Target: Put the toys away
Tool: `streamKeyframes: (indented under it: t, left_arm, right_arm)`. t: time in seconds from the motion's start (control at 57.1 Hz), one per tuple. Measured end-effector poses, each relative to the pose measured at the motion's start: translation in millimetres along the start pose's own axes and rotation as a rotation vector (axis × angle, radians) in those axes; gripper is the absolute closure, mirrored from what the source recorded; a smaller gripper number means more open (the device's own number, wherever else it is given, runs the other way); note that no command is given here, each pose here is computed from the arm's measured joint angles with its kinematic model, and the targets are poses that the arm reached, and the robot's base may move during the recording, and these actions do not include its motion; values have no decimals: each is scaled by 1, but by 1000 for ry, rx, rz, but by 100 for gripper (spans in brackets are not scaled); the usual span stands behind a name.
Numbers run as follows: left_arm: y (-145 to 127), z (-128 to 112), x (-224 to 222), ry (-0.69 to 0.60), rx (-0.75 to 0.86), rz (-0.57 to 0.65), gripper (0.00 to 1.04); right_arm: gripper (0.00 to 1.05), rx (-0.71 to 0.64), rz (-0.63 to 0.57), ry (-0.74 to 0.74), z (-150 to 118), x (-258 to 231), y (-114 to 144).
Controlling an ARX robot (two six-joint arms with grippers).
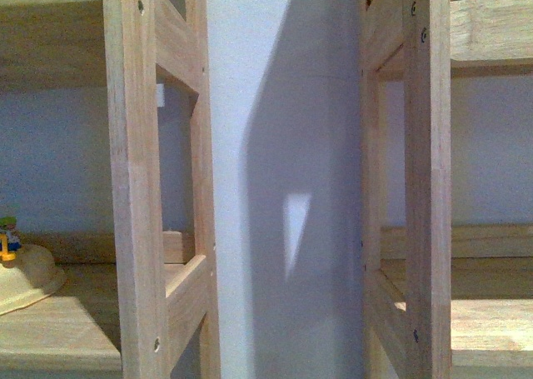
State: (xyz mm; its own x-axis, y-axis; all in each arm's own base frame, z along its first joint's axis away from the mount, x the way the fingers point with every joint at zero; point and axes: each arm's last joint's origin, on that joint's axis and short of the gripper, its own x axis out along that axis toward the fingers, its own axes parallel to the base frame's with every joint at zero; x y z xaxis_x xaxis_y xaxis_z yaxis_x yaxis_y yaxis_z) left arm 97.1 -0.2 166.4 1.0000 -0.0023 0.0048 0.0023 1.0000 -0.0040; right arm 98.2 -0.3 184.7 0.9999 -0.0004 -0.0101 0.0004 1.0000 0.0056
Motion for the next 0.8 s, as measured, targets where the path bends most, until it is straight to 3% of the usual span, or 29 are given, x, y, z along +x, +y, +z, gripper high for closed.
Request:
streamKeyframes:
  t: [0.805]
  left_arm:
    - [0, 0, 0, 0, 0, 0, 6]
  right_arm:
    - [98, 0, 0, -13, -17, -1, 0]
